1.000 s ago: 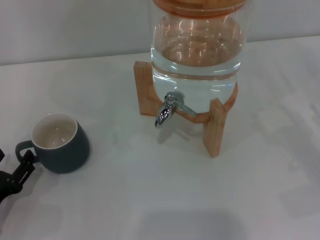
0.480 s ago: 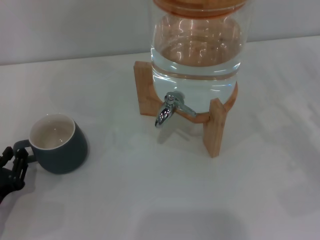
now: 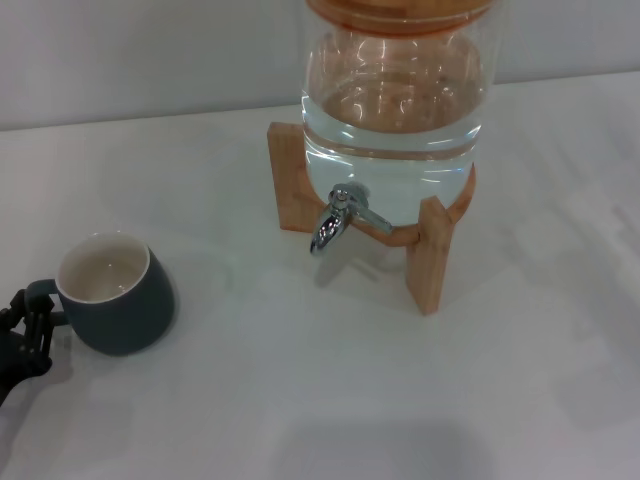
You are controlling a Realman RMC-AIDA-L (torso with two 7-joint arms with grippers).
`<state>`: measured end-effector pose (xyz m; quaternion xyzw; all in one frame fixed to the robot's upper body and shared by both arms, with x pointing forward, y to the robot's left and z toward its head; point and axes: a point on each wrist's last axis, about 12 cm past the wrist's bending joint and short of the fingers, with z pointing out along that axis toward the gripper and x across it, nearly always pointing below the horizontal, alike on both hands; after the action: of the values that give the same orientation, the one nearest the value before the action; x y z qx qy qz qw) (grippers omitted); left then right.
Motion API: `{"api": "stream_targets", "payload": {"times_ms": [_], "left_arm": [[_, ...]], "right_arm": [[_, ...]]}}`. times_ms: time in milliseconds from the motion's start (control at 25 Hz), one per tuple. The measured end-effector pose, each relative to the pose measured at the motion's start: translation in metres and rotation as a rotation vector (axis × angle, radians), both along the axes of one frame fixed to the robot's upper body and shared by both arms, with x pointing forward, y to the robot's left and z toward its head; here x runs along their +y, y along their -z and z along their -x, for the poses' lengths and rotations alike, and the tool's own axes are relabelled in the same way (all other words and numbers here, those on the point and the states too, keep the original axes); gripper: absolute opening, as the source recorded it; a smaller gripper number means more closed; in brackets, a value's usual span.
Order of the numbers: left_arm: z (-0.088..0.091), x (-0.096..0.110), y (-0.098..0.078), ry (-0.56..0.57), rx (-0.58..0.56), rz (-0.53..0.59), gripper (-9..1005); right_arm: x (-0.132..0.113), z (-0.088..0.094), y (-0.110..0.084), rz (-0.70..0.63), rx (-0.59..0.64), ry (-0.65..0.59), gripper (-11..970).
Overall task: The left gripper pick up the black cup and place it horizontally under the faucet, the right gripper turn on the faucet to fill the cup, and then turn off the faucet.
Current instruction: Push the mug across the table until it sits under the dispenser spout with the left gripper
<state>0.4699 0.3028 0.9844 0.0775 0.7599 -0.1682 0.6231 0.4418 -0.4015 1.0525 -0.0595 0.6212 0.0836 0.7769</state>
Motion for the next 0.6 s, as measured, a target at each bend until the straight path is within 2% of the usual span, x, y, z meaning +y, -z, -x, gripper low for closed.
{"api": "stream_targets", "payload": {"times_ms": [160,400,600], "left_arm": [[-0.002,0.0,-0.001,0.002,-0.004,-0.002,189],[-0.004,-0.004,-0.004,0.022,-0.039,-0.021,169],[-0.015,-0.016,-0.011,0.083,-0.076,-0.03,166]], "right_arm": [[0.0,0.0,0.0,-0.003,0.0,-0.002,795],[0.001,0.0,0.0,-0.008,0.001,-0.004,795],[0.004,-0.002,0.001,-0.015,-0.002,-0.011,795]]}}
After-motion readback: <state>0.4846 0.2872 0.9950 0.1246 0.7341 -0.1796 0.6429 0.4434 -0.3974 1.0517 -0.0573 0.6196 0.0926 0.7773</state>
